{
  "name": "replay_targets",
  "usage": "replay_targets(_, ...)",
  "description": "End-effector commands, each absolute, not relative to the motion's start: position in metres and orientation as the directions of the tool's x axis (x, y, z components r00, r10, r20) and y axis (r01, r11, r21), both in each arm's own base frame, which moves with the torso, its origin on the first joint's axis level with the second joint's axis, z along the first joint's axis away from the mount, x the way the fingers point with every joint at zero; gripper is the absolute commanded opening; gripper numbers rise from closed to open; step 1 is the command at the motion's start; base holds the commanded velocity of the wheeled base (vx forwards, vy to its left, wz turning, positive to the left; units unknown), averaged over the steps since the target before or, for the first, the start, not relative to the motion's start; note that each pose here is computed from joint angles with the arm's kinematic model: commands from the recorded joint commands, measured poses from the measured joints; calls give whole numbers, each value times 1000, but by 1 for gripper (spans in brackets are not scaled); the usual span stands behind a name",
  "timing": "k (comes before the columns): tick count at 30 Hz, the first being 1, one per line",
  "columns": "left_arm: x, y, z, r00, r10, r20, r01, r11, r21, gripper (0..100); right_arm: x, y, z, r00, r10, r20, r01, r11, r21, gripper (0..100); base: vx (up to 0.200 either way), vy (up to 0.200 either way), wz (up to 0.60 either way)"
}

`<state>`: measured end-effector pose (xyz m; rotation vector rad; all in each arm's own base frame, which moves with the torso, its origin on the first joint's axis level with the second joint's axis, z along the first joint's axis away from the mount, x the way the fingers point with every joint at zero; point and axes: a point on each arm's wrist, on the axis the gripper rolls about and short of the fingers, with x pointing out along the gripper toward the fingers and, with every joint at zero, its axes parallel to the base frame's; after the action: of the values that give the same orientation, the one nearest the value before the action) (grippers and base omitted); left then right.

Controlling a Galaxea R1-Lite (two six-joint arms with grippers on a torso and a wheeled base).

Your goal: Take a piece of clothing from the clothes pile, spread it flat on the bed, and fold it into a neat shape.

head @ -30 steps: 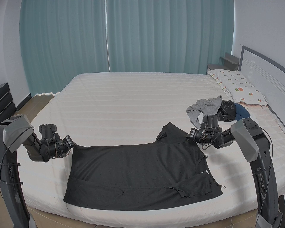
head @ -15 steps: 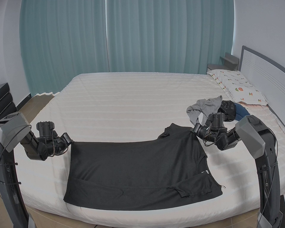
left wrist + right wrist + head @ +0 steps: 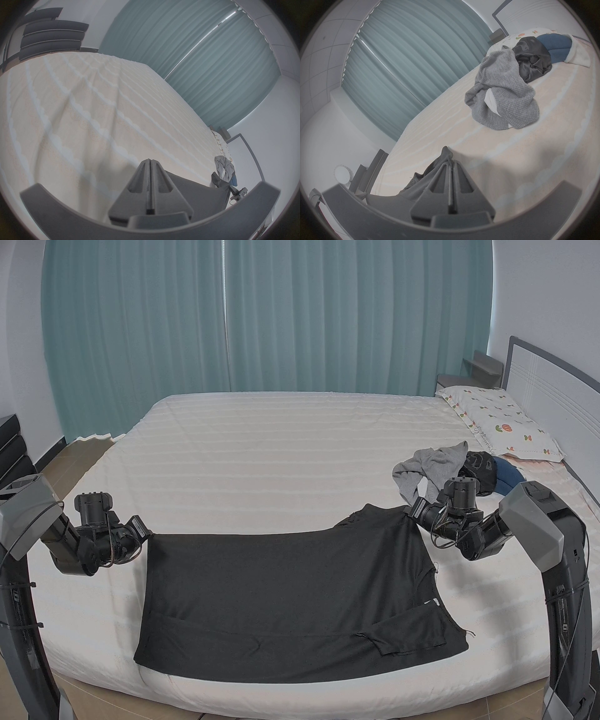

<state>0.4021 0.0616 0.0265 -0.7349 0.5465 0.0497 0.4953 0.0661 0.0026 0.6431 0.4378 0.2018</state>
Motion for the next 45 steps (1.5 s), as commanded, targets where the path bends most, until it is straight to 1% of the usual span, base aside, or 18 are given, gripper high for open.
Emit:
replay_targets(1,402,63,25,858,-143,-494,-235,746,-623,0,490,65,0,883,315,-350,-36,786,617,0,0,0,0)
replay_targets(13,386,59,36,854,-147,-498,-231,751,-618,0,457,57,25,845,368,-387,-46,772,633,0,0,0,0)
replay_targets(16,382,58,41,858,-147,-492,-226,752,-619,0,447,56,25,830,384,-404,-47,770,636,0,0,0,0)
replay_targets(21,375,56,46,857,-151,-492,-222,754,-618,0,437,52,26,823,380,-423,-31,773,633,0,0,0,0)
replay_targets(34,366,56,50,853,-154,-499,-224,755,-616,0,414,47,17,807,401,-433,-39,769,638,0,0,0,0)
replay_targets(39,352,54,42,828,-160,-537,-205,806,-556,0,390,45,19,776,436,-456,-55,768,639,0,0,0,0)
replay_targets(43,346,54,40,818,-162,-552,-206,814,-544,0,381,44,18,760,446,-473,-71,780,621,0,0,0,0)
replay_targets(45,337,53,37,805,-164,-570,-208,822,-530,0,367,40,17,742,445,-501,-72,796,601,0,0,0,0)
